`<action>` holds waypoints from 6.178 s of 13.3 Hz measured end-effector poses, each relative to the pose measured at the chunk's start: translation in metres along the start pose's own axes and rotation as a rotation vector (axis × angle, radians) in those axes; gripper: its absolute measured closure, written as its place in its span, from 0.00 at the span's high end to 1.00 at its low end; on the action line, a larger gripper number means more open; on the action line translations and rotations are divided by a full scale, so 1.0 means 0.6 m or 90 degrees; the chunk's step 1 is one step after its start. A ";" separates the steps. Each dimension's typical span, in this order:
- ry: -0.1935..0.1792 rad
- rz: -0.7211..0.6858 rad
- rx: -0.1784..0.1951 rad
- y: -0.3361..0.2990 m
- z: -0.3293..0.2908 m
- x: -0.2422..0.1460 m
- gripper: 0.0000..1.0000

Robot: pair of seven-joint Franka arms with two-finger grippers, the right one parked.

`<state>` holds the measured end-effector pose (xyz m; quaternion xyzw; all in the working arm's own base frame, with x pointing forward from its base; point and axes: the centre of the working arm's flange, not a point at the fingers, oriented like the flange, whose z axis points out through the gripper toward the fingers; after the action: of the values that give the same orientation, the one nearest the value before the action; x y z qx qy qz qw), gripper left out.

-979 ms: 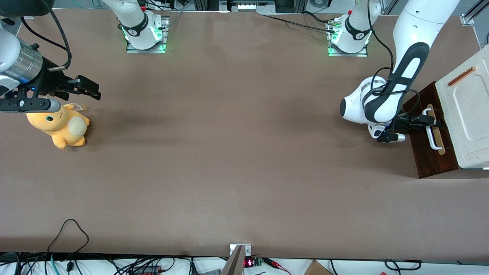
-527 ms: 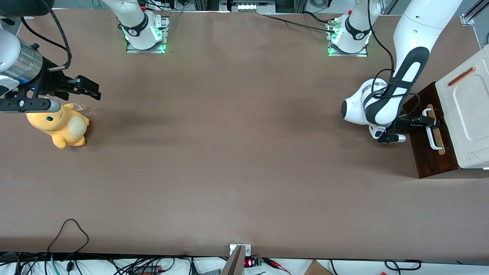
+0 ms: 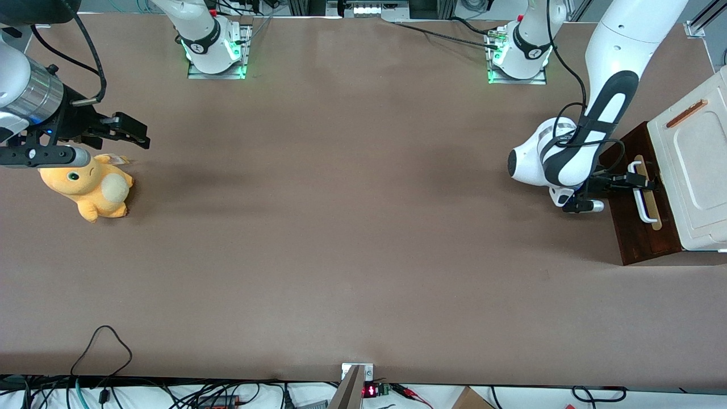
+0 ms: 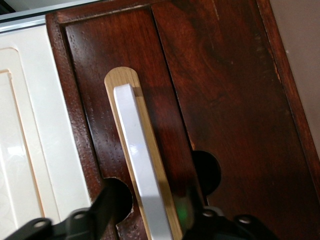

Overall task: Open lower drawer with left arm only
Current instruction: 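Close the left gripper around the white bar handle, then pull the handle away from the cabinet with the left gripper, then open the left gripper and lift it off the handle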

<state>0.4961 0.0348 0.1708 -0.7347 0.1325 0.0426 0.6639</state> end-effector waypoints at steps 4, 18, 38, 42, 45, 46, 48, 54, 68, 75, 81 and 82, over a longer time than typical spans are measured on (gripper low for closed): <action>-0.001 0.004 0.003 0.005 0.006 0.000 0.57; 0.006 0.001 0.007 0.006 0.006 0.002 0.22; 0.046 -0.016 -0.024 0.008 -0.139 0.022 0.22; 0.049 -0.016 -0.025 0.008 -0.144 0.022 0.22; 0.059 -0.018 -0.031 0.008 -0.169 0.024 0.22; 0.062 -0.018 -0.032 0.008 -0.174 0.024 0.22; 0.064 -0.017 -0.032 0.008 -0.178 0.024 0.22; 0.078 -0.020 -0.049 0.007 -0.203 0.030 0.70; -0.075 -0.169 -0.544 -0.400 -0.322 0.080 1.00; -0.026 -0.184 -0.852 -0.646 -0.197 -0.006 1.00; 0.030 -0.156 -0.916 -0.687 -0.129 -0.038 1.00; 0.031 -0.155 -0.916 -0.687 -0.130 -0.038 1.00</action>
<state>0.5687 -0.0048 0.5827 -0.9995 0.0035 0.0286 0.0135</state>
